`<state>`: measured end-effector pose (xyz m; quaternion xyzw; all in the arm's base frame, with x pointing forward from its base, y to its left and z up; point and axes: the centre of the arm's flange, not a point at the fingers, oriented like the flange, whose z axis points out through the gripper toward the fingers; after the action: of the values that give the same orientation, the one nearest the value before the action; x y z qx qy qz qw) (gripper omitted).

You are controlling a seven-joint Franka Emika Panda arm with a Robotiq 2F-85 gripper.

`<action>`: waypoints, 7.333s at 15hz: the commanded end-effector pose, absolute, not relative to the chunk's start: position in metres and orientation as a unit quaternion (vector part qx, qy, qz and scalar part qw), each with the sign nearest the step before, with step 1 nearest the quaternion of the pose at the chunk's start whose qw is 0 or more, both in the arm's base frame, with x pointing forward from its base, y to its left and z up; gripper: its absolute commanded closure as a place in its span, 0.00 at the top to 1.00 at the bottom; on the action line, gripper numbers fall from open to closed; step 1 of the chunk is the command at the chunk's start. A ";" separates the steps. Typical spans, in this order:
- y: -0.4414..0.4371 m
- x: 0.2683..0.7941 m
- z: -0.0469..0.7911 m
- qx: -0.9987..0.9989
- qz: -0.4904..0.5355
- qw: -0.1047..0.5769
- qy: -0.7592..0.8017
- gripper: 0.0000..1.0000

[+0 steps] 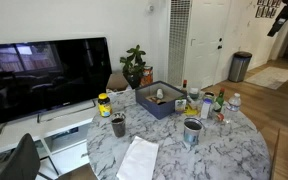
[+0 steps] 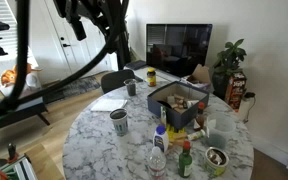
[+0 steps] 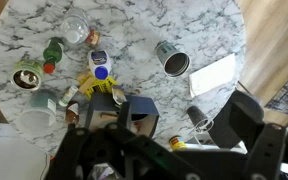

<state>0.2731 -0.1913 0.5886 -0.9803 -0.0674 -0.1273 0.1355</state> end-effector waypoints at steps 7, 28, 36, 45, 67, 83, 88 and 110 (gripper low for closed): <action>-0.158 0.302 0.582 -0.979 -0.090 0.131 -0.130 1.00; 0.146 0.409 0.445 -0.910 0.084 0.020 -0.405 1.00; 0.120 0.474 0.359 -0.972 0.009 0.098 -0.214 1.00; 0.055 0.496 0.279 -0.984 0.018 0.070 -0.162 1.00; 0.121 0.493 0.218 -0.971 0.049 0.099 -0.211 1.00; 0.121 0.502 0.184 -0.982 0.038 0.034 -0.179 0.53; 0.117 0.501 0.181 -0.984 0.045 0.036 -0.171 0.15; 0.031 0.491 0.282 -0.856 -0.115 0.392 -0.317 0.02</action>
<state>0.5111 0.0526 0.2768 -0.8906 -0.2917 -0.0940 0.3359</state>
